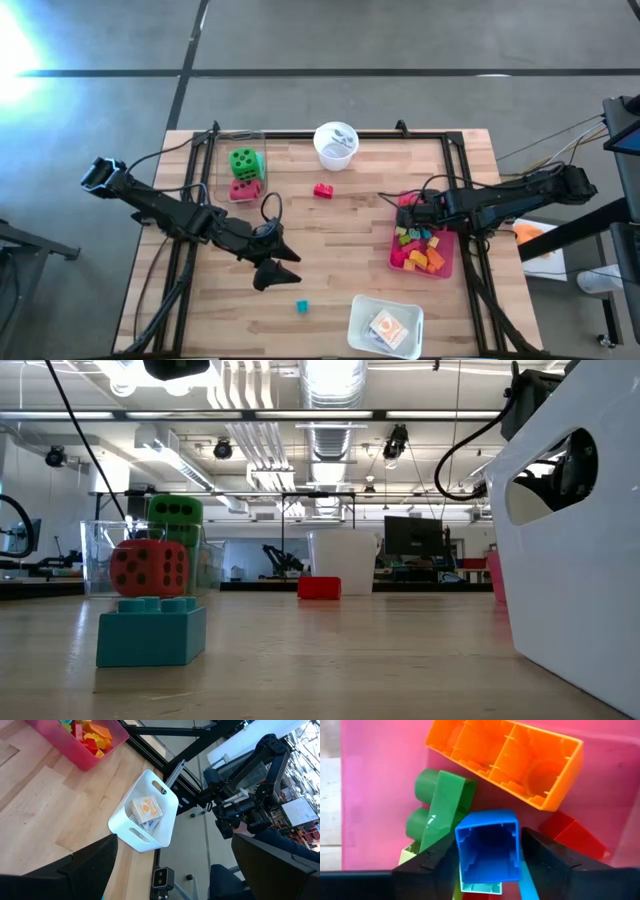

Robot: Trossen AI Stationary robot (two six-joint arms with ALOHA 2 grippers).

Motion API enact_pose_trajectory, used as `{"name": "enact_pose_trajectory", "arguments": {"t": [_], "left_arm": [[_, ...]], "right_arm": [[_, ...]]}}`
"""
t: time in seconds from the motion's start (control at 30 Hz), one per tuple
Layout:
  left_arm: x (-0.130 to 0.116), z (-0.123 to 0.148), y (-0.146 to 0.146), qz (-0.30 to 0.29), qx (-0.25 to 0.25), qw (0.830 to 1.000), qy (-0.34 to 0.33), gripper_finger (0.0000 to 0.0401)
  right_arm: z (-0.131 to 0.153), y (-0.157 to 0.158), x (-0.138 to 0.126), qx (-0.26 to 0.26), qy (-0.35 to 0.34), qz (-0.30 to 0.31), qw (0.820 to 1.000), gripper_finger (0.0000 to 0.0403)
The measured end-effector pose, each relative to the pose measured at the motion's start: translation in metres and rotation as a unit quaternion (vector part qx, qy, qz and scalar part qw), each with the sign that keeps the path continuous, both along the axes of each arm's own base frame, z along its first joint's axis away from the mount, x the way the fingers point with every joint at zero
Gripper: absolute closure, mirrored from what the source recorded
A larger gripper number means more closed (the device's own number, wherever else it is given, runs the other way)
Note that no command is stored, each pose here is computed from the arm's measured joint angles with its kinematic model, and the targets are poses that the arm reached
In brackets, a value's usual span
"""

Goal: Pick & Place Toys
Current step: Put the dark blue game piece into the pink bin, then put the light blue game piece into the pink bin

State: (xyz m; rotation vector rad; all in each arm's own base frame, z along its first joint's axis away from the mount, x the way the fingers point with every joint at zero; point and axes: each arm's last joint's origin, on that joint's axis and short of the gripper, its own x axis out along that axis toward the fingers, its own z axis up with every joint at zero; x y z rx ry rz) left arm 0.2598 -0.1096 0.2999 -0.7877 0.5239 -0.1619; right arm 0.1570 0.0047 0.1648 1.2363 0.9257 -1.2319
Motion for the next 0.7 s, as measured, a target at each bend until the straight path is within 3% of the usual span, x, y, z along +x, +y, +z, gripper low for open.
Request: {"name": "enact_pose_trajectory", "arguments": {"t": [0.37, 0.7], "left_arm": [[0.0000, 0.0000, 0.0000, 0.000, 0.001, 1.000, 0.000, 0.0006], [-0.0001, 0.0000, -0.0001, -0.001, 0.001, 1.000, 0.000, 0.0006]], "right_arm": [[0.0002, 0.0001, 0.0012, -0.001, -0.005, 0.012, 1.000, 0.0117], [0.0045, 0.0009, 0.0028, 0.006, -0.007, 0.026, 1.000, 0.0090]]}}
